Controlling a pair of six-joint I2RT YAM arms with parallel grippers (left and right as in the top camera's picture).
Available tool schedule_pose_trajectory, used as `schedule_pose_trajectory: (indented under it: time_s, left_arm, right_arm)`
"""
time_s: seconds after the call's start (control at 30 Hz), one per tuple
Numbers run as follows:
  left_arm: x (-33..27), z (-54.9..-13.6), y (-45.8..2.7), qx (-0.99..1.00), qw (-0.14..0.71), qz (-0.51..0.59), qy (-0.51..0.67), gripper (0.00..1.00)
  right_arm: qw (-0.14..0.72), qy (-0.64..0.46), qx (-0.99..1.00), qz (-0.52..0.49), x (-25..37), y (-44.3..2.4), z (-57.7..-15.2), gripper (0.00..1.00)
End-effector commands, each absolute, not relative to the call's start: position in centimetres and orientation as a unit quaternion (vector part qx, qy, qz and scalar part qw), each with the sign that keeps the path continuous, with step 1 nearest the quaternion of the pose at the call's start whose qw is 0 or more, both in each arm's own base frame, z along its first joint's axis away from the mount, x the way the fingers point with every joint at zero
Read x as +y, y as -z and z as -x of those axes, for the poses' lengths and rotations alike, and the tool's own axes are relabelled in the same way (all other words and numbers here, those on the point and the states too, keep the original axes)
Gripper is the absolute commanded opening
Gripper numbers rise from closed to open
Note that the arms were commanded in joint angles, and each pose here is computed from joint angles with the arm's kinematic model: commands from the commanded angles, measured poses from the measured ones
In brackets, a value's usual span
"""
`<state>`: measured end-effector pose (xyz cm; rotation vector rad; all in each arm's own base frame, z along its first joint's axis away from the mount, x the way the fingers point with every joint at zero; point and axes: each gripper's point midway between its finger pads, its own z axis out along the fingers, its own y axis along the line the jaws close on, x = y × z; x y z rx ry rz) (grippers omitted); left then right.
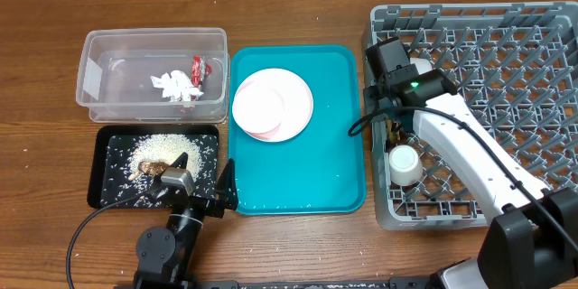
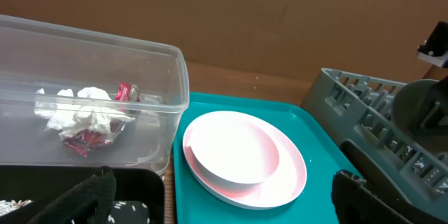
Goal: Sort waste into correct bins and load items into the dishwasher
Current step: 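Reach right gripper to the pink bowl on the teal tray and grasp its rim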
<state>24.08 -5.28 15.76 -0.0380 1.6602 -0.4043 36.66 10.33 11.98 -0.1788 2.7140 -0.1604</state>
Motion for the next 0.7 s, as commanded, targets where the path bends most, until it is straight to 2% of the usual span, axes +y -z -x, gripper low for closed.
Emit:
schedule_pose_trajectory:
  time_s: [0.0, 0.17, 0.33, 0.5, 0.67]
  left_arm:
    - [-5.4, -24.0, -15.8, 0.730, 0.658, 0.015, 0.183, 1.00]
    - [-5.4, -24.0, -15.8, 0.730, 0.658, 0.015, 0.183, 1.00]
    - [-5.4, -24.0, -15.8, 0.730, 0.658, 0.015, 0.183, 1.00]
    - [-5.4, -24.0, -15.8, 0.730, 0.658, 0.015, 0.183, 1.00]
    - [-5.4, -24.0, -15.8, 0.730, 0.658, 0.015, 0.183, 1.00]
  right_arm:
    - [0.248, -0.022, 0.964, 0.096, 14.7, -16.0, -36.3, 0.39]
    - [0.246, -0.157, 0.951, 0.101, 21.4, -17.6, -34.6, 0.51]
    - [0.251, -0.208, 0.944, 0.045, 24.4, -17.4, -35.4, 0.55]
    - [0.220, -0.217, 0.951, 0.007, 26.3, -13.3, -36.6, 0.58]
    - [0.163, -0.260, 0.951, 0.024, 29.2, -9.0, -36.6, 0.58]
